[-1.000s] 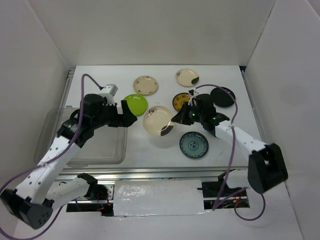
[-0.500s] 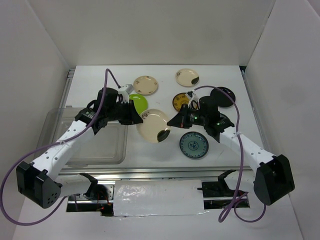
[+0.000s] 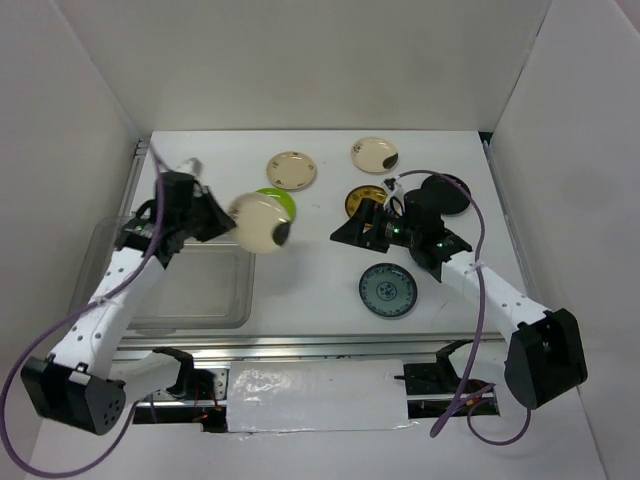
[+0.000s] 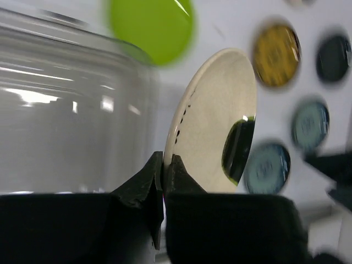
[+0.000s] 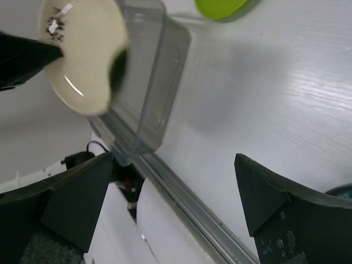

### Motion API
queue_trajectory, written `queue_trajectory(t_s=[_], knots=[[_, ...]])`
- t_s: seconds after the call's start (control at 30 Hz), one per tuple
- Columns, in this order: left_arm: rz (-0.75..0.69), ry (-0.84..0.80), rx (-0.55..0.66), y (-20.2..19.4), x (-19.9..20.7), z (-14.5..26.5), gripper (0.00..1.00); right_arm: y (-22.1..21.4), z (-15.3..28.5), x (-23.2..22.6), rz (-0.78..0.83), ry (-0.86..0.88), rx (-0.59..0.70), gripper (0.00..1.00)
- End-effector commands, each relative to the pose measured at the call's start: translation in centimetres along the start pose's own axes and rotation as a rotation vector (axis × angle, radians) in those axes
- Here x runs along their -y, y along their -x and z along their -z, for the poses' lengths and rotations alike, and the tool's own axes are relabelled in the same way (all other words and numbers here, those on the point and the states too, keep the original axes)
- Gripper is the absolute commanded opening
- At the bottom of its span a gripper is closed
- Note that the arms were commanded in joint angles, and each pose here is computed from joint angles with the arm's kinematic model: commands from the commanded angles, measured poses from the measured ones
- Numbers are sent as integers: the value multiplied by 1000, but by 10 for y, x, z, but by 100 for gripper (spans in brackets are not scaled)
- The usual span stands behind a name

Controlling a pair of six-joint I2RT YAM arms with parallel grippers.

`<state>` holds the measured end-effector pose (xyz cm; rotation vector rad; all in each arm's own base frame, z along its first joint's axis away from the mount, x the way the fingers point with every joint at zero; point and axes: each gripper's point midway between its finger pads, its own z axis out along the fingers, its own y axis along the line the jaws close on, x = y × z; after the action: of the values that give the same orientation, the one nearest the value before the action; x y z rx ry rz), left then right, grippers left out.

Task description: Place the plates into the plastic bin on the countertop

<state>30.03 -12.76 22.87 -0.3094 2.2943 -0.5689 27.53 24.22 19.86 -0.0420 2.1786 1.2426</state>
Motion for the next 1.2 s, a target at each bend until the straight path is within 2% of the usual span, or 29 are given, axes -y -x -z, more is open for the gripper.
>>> queue_trajectory(t_s=[0.0,0.03,0.07,0.17,0.33,0.6,0.63,0.7,0.73,0.8,0.93,1.0,1.1,1.13,1.17], knots=[[298,288,301,47,-81,50,0,20,15,10,10,-65,90,100],[347,320,297,38,-98,50,0,19,18,12,10,-67,91,100],[409,357,348,44,-119,58,0,19,19,11,15,-66,90,100],[499,393,381,34,-148,63,0,18,23,11,23,-67,86,100],[605,473,274,-8,-191,32,0,23,32,8,38,-72,111,100],[663,468,203,-45,-211,-3,0,33,45,19,38,-109,150,100],[658,466,198,-46,-212,-6,7,34,45,21,34,-114,153,100],[642,444,158,-50,-209,-15,33,34,47,26,23,-119,154,100],[632,453,153,-48,-208,-15,68,33,48,26,24,-117,157,100],[615,511,94,-60,-206,-12,99,32,51,27,25,-117,163,100],[502,605,200,-34,-190,17,99,36,61,21,46,-131,194,100],[449,571,296,-15,-171,36,99,40,71,16,62,-149,223,100],[309,350,339,7,-113,31,99,44,85,10,79,-173,271,100],[267,268,325,12,-91,25,99,44,89,9,81,-178,283,100],[194,155,256,7,-54,5,99,43,92,8,75,-183,288,100]])
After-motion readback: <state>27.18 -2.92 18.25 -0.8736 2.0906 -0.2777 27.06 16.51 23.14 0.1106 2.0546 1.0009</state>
